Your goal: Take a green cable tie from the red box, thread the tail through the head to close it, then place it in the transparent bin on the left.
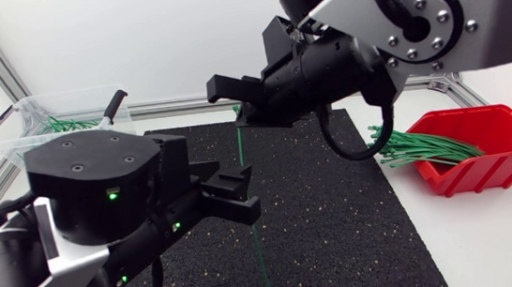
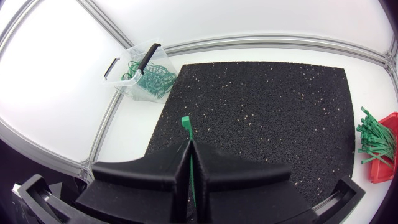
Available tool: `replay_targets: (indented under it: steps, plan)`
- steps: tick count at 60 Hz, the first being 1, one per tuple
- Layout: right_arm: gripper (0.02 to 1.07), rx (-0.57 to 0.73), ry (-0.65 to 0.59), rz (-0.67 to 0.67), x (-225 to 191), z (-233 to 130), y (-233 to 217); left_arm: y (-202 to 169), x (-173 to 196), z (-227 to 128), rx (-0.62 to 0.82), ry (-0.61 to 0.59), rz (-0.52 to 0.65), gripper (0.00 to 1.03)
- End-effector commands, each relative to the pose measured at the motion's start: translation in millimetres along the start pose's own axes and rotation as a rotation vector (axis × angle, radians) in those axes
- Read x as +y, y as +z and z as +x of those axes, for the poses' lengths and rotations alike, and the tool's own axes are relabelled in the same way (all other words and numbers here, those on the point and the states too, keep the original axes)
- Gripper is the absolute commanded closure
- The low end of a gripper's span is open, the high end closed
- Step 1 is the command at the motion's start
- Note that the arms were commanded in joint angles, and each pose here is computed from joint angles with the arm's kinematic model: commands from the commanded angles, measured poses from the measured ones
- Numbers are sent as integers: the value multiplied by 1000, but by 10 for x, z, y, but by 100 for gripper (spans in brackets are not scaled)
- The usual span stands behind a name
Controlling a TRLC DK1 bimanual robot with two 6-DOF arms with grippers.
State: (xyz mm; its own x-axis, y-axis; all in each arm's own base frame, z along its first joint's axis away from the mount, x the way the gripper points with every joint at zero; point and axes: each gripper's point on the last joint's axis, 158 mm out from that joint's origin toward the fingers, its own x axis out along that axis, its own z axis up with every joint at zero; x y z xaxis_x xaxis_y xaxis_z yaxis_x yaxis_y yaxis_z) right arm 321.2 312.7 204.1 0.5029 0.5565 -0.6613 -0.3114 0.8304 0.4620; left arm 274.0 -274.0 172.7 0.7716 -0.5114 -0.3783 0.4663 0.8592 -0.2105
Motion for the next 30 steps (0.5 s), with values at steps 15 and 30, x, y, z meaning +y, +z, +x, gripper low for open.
replay_targets:
  steps: [15, 30]
  plan:
    - [101, 13, -10, 19, 140, 45, -22, 97, 19, 132, -37, 72, -9, 50]
    - [101, -10, -48, 11, 116, 65, -9, 108, 161, 100, -78, 152, 3, 77]
